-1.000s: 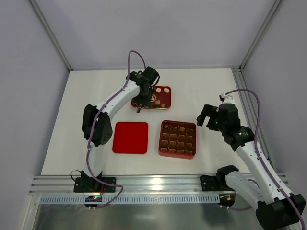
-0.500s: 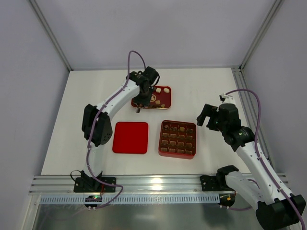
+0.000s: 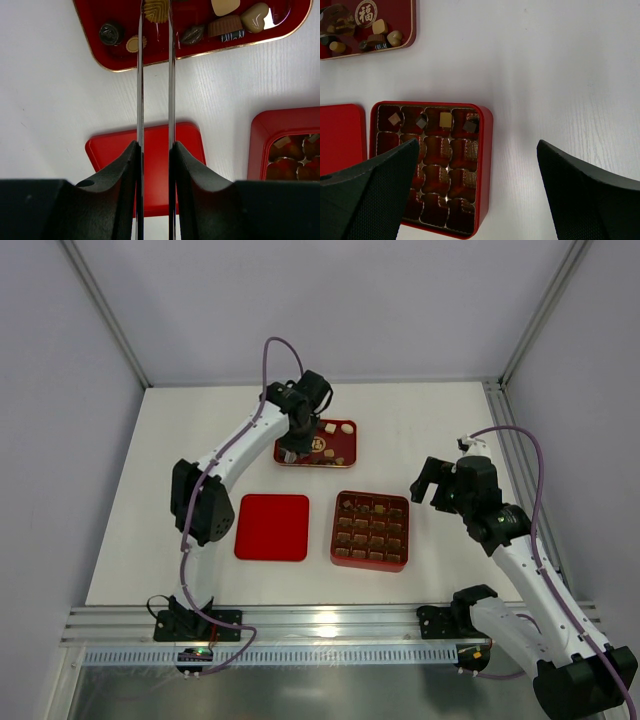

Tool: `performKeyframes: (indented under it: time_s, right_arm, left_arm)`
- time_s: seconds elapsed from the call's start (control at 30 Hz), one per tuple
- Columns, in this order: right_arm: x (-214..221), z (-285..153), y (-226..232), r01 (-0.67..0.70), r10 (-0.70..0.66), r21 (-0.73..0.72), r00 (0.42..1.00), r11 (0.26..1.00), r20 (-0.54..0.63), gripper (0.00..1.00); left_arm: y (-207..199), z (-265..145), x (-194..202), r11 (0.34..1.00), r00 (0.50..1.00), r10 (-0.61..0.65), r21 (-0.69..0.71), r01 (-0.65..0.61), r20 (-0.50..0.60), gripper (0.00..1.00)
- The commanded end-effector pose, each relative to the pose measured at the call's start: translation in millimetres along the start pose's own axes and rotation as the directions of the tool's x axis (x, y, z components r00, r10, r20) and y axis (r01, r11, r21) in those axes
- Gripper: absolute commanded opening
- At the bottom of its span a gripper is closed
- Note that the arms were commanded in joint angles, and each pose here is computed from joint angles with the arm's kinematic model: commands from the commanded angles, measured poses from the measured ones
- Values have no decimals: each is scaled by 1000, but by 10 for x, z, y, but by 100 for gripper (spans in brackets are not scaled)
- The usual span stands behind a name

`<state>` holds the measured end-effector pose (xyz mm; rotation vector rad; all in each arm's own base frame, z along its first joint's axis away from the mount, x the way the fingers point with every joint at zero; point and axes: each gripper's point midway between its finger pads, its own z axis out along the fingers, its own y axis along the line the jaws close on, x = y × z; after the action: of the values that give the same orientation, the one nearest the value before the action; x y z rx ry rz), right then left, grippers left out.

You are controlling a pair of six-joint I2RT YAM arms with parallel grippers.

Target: Pack the chocolate

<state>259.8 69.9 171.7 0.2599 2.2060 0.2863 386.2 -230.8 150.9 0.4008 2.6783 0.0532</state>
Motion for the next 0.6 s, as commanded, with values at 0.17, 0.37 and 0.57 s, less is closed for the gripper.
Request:
performKeyframes:
  time_s: [0.17, 0.37, 0.57]
  right_arm:
    - [-103, -5, 31, -6, 7, -11, 999, 1000, 39, 100]
    - [-92, 3, 27, -6, 6, -10, 999, 1000, 36, 100]
    - [-92, 20, 25, -8, 9, -9, 999, 1000, 37, 100]
  left_arm:
    - [90, -323, -181, 1000, 996, -9, -4, 9, 84, 29]
    - [55, -386, -182, 1000, 996, -8, 8, 7, 93, 28]
    - [-39, -502, -156, 1000, 994, 3, 21, -6, 109, 28]
